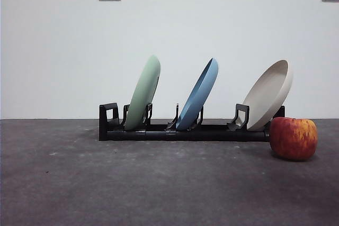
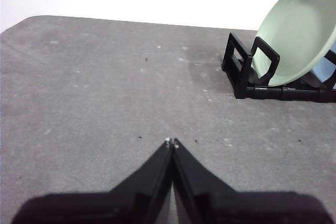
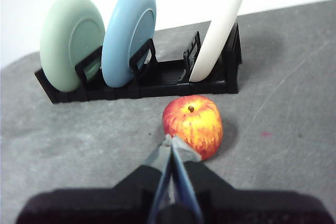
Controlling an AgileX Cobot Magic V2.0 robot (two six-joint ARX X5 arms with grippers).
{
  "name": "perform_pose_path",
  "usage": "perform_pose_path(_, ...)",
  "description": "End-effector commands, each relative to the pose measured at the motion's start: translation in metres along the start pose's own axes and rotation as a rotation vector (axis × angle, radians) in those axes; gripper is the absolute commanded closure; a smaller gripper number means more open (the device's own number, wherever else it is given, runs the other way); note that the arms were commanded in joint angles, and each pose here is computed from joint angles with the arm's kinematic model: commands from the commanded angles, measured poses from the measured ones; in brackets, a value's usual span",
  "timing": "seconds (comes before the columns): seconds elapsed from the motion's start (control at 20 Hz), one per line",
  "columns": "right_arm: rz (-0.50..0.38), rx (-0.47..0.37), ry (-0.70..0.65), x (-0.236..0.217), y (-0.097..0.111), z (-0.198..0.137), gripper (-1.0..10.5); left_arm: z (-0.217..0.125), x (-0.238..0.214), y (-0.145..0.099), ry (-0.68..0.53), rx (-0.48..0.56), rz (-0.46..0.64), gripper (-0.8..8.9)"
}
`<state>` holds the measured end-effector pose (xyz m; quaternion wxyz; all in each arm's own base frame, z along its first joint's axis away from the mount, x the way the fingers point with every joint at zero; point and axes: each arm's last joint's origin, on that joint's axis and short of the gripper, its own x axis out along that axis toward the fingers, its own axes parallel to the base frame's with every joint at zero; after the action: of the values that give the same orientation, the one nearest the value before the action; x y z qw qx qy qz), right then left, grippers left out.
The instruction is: Take the green plate from the plate rack,put the plate on the table,take the apple from the table,put the apple in the plate
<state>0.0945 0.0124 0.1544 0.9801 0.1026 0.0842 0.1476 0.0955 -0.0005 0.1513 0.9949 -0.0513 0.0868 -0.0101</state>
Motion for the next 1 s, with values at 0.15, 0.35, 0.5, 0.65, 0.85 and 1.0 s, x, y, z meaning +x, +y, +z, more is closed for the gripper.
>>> perform_pose_path(0.15, 0.005, 0.084, -0.013, 0.001, 0.0, -0.001, 9.5, -0.002, 0.001, -0.001, 0.006, -0.025, -0.048, 8.2)
perform_pose_path(0.35, 0.02, 0.165, -0.052, -0.002, 0.003, 0.01, 9.6, 0.006, -0.002, -0.003, -0.014, -0.103, -0.1, 8.22)
perform_pose_path(0.5, 0.027, 0.173, -0.077, -0.006, 0.006, 0.021, 9.6, 0.018, -0.006, -0.005, -0.048, -0.137, -0.112, 8.22)
perform_pose_path(0.65, 0.031, 0.172, -0.091, -0.009, 0.01, 0.036, 9.6, 0.033, -0.013, -0.007, -0.085, -0.154, -0.146, 8.22)
perform_pose_path(0.85, 0.032, 0.173, -0.086, -0.014, 0.016, 0.06, 9.6, 0.055, -0.023, -0.012, -0.072, -0.18, -0.216, 8.22)
perform_pose_path(1.0, 0.041, 0.17, -0.039, -0.017, 0.021, 0.078, 9.6, 0.07, -0.028, -0.015, -0.039, -0.177, -0.277, 8.22)
